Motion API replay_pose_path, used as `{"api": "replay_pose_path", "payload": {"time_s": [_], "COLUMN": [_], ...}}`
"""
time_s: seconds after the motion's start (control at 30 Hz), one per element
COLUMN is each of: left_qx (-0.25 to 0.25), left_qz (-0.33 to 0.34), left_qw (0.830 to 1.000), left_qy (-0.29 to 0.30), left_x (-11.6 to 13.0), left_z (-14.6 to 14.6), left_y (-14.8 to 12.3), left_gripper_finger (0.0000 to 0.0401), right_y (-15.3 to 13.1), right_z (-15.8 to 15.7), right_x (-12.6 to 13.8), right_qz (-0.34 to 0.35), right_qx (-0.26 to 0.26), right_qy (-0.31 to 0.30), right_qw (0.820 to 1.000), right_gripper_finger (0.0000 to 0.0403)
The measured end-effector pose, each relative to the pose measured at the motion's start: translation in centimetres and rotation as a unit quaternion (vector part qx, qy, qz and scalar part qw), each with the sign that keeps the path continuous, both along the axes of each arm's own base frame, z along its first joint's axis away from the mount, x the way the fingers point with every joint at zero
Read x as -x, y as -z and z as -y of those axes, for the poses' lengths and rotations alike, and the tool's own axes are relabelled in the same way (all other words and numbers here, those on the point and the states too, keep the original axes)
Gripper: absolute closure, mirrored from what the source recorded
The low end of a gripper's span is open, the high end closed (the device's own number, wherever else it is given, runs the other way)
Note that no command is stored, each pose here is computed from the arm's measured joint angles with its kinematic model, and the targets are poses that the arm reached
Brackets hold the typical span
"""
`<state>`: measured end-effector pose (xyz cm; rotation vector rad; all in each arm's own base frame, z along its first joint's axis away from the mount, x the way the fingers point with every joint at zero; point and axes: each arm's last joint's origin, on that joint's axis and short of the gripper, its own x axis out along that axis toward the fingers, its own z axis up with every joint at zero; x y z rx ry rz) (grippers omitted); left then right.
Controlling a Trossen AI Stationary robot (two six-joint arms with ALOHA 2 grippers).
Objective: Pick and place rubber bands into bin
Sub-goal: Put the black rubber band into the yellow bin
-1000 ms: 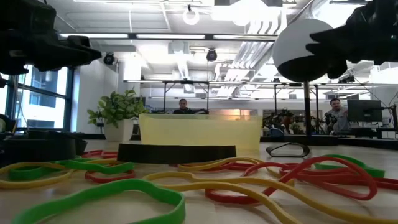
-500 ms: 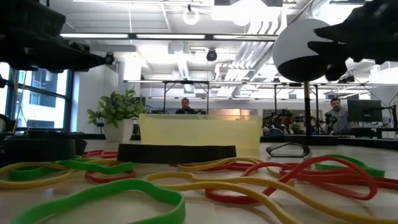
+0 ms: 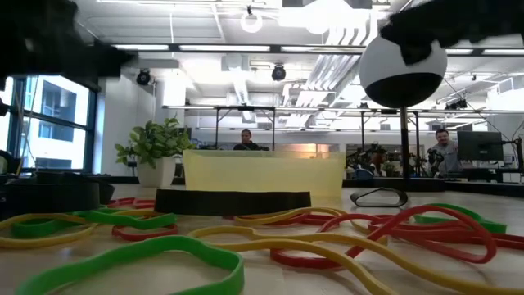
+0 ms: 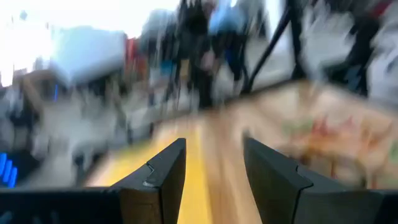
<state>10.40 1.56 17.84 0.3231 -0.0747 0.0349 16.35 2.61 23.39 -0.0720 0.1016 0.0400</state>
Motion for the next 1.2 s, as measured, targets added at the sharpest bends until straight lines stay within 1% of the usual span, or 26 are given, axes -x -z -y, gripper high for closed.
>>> {"api": "replay_pose_path", "payload": {"time_s": [0.07,0.13,0.17,0.23,0.3,0.37,0.47,0.57,0.63,0.73,0.87,0.97,1.07,1.2], "left_qx": [-0.028,-0.048,-0.051,-0.058,-0.06,-0.061,-0.051,-0.041,-0.04,-0.059,-0.099,-0.13,-0.156,-0.172], "left_qz": [0.052,0.065,0.057,0.019,-0.016,-0.037,-0.077,-0.136,-0.181,-0.245,-0.287,-0.318,-0.344,-0.353], "left_qw": [0.997,0.994,0.995,0.996,0.997,0.996,0.993,0.984,0.973,0.954,0.937,0.921,0.913,0.915], "left_qy": [0.046,0.071,0.071,0.061,0.046,0.044,0.069,0.108,0.136,0.161,0.171,0.181,0.154,0.09], "left_x": [0.2,0.3,0.3,0.0,-0.6,-1.4,-3.5,-6.0,-7.6,-10.1,-12.4,-12.9,-12.6,-11.6], "left_z": [0.3,0.5,0.5,0.4,0.2,0.0,-0.1,0.6,1.5,3.6,7.3,10.0,12.0,13.4], "left_y": [-1.5,-2.9,-3.4,-3.9,-4.7,-5.7,-6.8,-7.2,-7.1,-6.7,-6.3,-5.7,-5.1,-4.8], "left_gripper_finger": [0.0251,0.0251,0.0251,0.0251,0.0251,0.0251,0.0251,0.0251,0.0251,0.0251,0.0251,0.0251,0.0251,0.0251], "right_y": [-1.2,-1.9,-2.0,-1.8,-1.2,-0.6,0.1,0.3,0.1,0.0,-0.1,-0.1,-0.1,0.0], "right_z": [-0.3,-0.5,-0.6,-0.8,-0.8,-0.9,-1.1,-1.3,-1.5,-1.8,-2.8,-3.7,-4.8,-6.2], "right_x": [-1.4,-2.8,-3.5,-4.9,-6.0,-7.0,-8.2,-9.0,-9.3,-9.5,-9.7,-9.6,-9.2,-8.6], "right_qz": [-0.045,-0.096,-0.12,-0.168,-0.213,-0.247,-0.289,-0.321,-0.34,-0.364,-0.371,-0.374,-0.373,-0.367], "right_qx": [0.028,0.048,0.056,0.069,0.08,0.09,0.086,0.06,0.043,0.03,0.023,0.021,0.022,0.031], "right_qy": [0.01,0.023,0.03,0.046,0.064,0.078,0.089,0.093,0.098,0.102,0.083,0.068,0.063,0.066], "right_qw": [0.999,0.994,0.991,0.982,0.972,0.962,0.949,0.94,0.934,0.925,0.924,0.925,0.926,0.927], "right_gripper_finger": [0.0265,0.0265,0.0265,0.0265,0.0265,0.0265,0.0265,0.0265,0.0265,0.0265,0.0265,0.0265,0.0265,0.0265]}}
